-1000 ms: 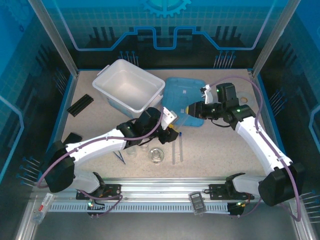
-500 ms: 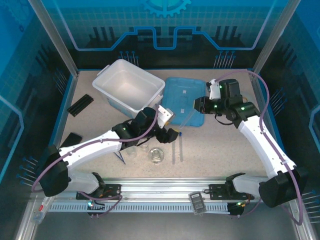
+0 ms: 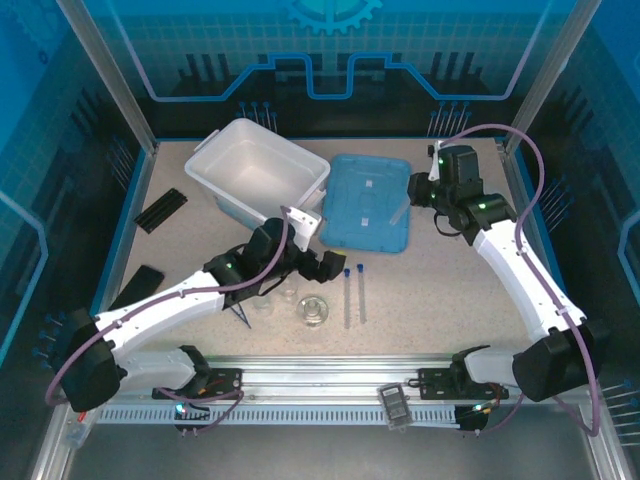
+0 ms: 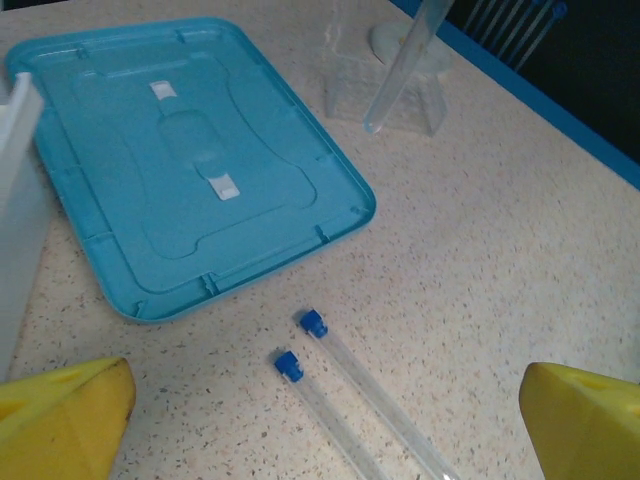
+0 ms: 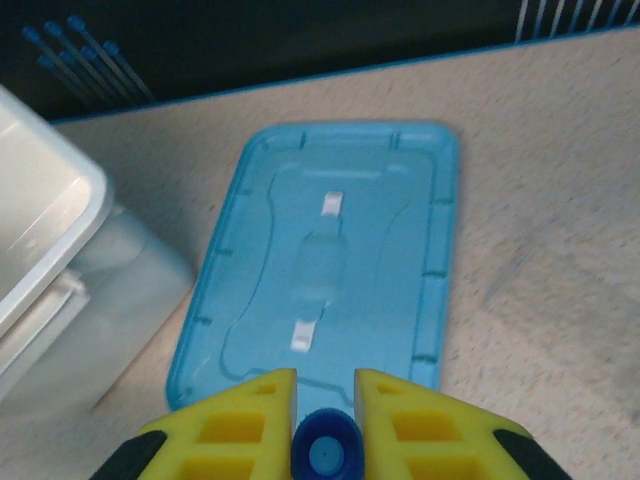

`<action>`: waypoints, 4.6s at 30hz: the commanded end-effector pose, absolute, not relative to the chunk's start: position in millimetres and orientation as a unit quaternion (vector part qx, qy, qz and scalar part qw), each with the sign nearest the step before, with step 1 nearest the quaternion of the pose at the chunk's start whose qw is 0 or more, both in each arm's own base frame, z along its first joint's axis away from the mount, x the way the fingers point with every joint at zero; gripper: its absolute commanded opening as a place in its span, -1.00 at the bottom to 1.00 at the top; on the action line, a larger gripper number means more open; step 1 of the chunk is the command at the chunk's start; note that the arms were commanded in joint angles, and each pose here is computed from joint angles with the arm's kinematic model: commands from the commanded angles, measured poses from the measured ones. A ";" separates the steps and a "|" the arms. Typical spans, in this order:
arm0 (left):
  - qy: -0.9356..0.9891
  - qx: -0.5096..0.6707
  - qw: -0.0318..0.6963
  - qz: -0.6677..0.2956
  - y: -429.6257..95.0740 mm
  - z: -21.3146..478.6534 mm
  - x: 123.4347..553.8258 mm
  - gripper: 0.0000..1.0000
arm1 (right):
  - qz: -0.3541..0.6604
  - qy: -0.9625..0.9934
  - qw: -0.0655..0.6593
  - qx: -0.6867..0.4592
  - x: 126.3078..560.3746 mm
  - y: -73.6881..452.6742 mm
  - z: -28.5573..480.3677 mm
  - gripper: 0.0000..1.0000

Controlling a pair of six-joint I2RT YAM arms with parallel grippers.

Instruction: Organize the chemistry lab equipment

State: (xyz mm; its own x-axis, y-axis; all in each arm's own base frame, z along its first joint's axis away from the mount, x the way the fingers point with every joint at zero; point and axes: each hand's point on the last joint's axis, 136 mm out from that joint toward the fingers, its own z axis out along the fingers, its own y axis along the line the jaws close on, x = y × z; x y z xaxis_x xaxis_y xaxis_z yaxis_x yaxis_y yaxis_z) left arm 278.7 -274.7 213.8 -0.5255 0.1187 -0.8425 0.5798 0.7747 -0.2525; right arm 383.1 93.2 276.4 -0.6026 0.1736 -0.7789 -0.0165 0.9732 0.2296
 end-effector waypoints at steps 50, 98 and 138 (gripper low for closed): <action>0.871 0.152 0.399 -0.243 -238.9 181.0 256.9 0.99 | -0.091 0.867 0.470 0.138 472.4 4.1 194.2 -0.58; 0.863 0.195 0.393 -0.250 -252.7 188.3 257.5 0.87 | 0.084 0.890 0.442 0.073 389.8 89.4 244.5 0.04; 0.881 0.209 0.362 -0.219 -261.8 159.1 269.1 0.75 | 0.094 0.976 0.191 -0.037 279.4 215.9 44.1 -0.29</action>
